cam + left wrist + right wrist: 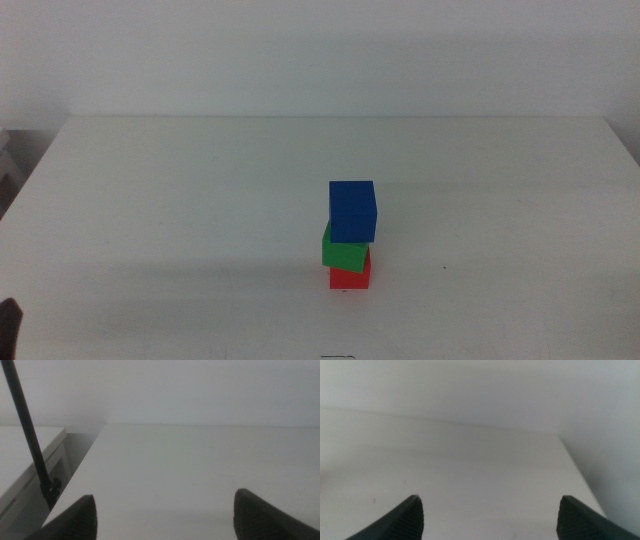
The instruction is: Stack red cubes first, then green, then blue cubes in a specific spot.
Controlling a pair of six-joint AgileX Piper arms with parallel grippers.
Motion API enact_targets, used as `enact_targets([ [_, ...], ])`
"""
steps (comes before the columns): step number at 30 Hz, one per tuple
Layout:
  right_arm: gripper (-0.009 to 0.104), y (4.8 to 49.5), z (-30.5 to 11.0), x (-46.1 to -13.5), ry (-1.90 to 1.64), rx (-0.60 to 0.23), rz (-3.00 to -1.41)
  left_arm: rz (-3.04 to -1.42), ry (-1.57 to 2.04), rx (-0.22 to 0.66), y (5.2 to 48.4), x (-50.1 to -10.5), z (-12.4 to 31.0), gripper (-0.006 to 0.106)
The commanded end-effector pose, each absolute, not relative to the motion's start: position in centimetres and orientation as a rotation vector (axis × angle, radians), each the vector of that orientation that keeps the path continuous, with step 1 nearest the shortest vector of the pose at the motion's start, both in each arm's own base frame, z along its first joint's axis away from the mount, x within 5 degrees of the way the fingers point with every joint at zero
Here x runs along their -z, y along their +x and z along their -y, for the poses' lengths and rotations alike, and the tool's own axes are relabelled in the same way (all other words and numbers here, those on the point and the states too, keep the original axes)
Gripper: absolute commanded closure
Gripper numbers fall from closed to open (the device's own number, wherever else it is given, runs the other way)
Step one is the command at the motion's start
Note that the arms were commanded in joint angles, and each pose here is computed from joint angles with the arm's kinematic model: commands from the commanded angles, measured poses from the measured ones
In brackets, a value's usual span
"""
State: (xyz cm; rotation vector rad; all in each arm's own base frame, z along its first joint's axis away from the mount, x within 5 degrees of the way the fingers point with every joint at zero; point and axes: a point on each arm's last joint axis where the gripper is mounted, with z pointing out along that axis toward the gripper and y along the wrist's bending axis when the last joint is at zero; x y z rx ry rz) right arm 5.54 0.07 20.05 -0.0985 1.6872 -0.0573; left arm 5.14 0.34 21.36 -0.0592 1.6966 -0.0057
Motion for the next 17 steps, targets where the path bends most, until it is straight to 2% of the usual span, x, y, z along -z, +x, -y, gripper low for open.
enact_targets([
  [1, 0.026, 5.6, 0.0, -20.3, -0.112, 0.086, -1.603, -1.575, -0.055, 0.041, 4.9, -22.5, -0.2, 0.007],
  [4, 0.026, 5.5, 0.0, -19.4, -0.112, 0.087, -1.638, -1.560, -0.047, 0.043, 5.0, -21.8, -0.1, 0.007],
  [17, 0.026, 5.5, 0.0, -19.7, -0.112, 0.086, -1.604, -1.574, -0.035, 0.045, 5.5, -19.7, 0.0, 0.007],
])
